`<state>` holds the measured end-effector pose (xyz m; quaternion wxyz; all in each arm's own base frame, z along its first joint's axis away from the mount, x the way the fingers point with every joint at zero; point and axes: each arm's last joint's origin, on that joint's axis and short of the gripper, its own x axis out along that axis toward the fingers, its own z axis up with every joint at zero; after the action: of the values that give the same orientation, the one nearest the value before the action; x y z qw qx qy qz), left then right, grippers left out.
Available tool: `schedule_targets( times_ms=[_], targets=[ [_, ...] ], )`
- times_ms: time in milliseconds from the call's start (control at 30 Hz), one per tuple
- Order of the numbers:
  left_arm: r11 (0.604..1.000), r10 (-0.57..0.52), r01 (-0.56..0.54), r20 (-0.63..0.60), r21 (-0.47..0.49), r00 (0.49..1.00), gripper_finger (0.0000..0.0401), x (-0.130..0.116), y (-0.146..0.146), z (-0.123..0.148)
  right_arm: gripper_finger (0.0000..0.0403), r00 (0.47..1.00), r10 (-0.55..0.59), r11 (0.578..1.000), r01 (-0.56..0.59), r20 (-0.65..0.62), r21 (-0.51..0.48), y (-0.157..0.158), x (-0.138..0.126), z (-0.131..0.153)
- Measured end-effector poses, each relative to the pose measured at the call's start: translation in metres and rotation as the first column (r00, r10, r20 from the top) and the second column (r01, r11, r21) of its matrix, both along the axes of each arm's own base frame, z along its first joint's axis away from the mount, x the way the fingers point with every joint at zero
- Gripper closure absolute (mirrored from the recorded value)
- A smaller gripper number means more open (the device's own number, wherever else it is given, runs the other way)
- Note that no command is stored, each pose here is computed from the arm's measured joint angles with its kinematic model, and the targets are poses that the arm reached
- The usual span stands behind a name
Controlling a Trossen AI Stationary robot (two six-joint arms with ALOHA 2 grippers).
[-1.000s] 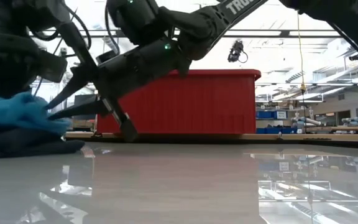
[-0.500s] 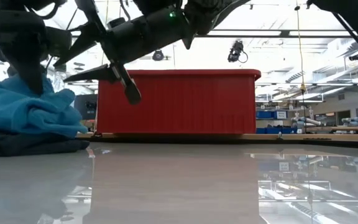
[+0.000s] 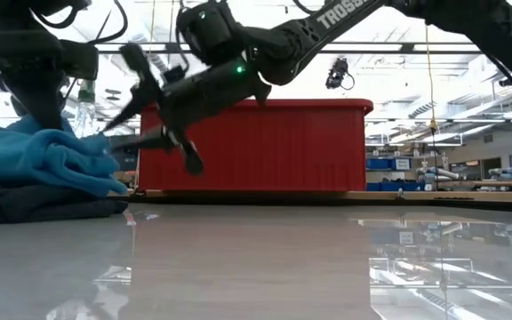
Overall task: Fold laundry
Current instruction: Stack the light blue shorts on top of the dark blue shorts, then fold the green polo shirt
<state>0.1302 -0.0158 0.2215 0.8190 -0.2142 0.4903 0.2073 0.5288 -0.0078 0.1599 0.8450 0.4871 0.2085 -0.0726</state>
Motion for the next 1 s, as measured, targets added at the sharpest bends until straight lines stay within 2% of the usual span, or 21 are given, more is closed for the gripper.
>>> schedule_targets(
  times_ms=[167, 267, 433, 567, 667, 733, 800, 933, 1000],
  targets=[
    [1.000, 0.007, -0.007, 0.020, 0.012, 1.000, 0.0179, 0.000, 0.001, 0.008, 0.0284, 0.989, -0.096, 0.995, 0.091, -0.113, -0.051, -0.003, -0.005, -0.010],
    [0.996, 0.007, -0.012, 0.062, 0.087, 0.998, 0.0179, 0.002, 0.002, 0.022, 0.0284, 0.986, -0.139, 0.988, 0.132, -0.095, -0.076, -0.003, -0.006, -0.004],
    [0.983, -0.041, 0.022, 0.101, 0.183, 0.994, 0.0179, 0.004, 0.004, 0.039, 0.0284, 0.990, -0.134, 0.988, 0.130, -0.051, -0.086, -0.001, -0.007, 0.015],
    [0.985, -0.065, 0.040, 0.144, 0.167, 0.988, 0.0179, 0.006, 0.003, 0.049, 0.0284, 0.983, -0.160, 0.980, 0.147, -0.087, -0.135, 0.001, -0.013, 0.027],
    [0.979, -0.199, 0.183, 0.200, 0.092, 0.959, 0.0184, 0.012, -0.005, 0.053, 0.0284, 0.982, -0.150, 0.974, 0.128, -0.110, -0.187, 0.001, -0.023, 0.048],
    [0.966, -0.257, 0.247, 0.220, 0.072, 0.941, 0.0190, 0.014, -0.011, 0.042, 0.0284, 0.985, -0.115, 0.973, 0.085, -0.130, -0.216, 0.000, -0.030, 0.063],
    [0.962, -0.273, 0.266, 0.193, 0.062, 0.942, 0.0197, 0.012, -0.015, 0.018, 0.0284, 0.982, -0.097, 0.967, 0.054, -0.164, -0.249, -0.001, -0.040, 0.078],
    [0.983, -0.181, 0.183, 0.130, 0.001, 0.975, 0.0208, 0.003, -0.013, -0.032, 0.0284, 0.974, -0.101, 0.942, 0.029, -0.201, -0.334, -0.004, -0.067, 0.119],
    [0.992, -0.119, 0.122, 0.102, -0.025, 0.988, 0.0209, -0.001, -0.010, -0.047, 0.0284, 0.973, -0.091, 0.928, 0.005, -0.213, -0.373, -0.008, -0.081, 0.138]
  ],
)
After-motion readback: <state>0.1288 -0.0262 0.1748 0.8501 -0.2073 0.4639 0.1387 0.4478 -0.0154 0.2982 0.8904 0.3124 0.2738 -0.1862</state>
